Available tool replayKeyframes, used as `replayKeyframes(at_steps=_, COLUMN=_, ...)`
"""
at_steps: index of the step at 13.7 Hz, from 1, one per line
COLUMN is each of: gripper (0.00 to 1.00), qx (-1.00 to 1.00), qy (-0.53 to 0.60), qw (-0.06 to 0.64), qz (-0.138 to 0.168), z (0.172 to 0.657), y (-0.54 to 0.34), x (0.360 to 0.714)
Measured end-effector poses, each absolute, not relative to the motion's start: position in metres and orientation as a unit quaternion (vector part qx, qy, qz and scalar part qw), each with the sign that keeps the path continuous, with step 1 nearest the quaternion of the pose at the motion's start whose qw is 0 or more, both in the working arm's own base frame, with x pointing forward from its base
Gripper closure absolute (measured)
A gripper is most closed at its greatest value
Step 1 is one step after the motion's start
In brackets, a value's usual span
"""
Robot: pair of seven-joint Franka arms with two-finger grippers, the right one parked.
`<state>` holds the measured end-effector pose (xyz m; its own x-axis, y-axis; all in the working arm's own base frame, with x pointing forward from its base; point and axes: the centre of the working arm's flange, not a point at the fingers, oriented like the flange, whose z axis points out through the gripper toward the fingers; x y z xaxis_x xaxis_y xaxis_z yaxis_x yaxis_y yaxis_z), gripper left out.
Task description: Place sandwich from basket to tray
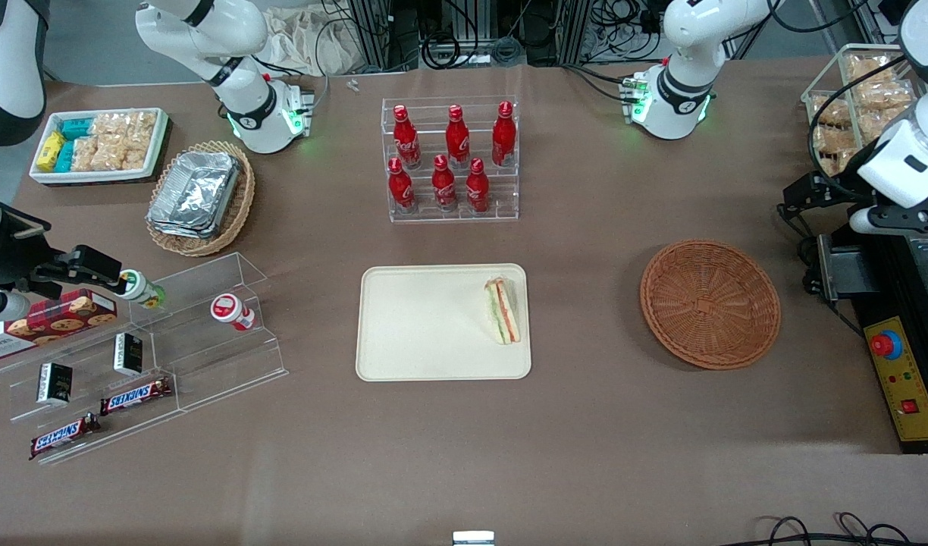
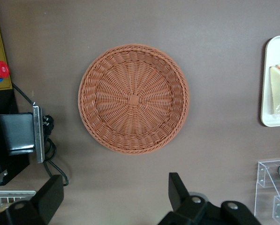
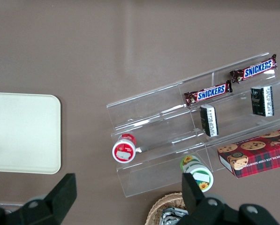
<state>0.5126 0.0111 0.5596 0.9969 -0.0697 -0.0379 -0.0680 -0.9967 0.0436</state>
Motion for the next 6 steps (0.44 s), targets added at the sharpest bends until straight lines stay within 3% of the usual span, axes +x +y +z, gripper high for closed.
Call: replayKeyframes(at_steps=6, gripper=0.00, qx=0.998, qy=-0.051, qw=0.007, qz=-0.028, z=0.532, y=0.007, x=0.514)
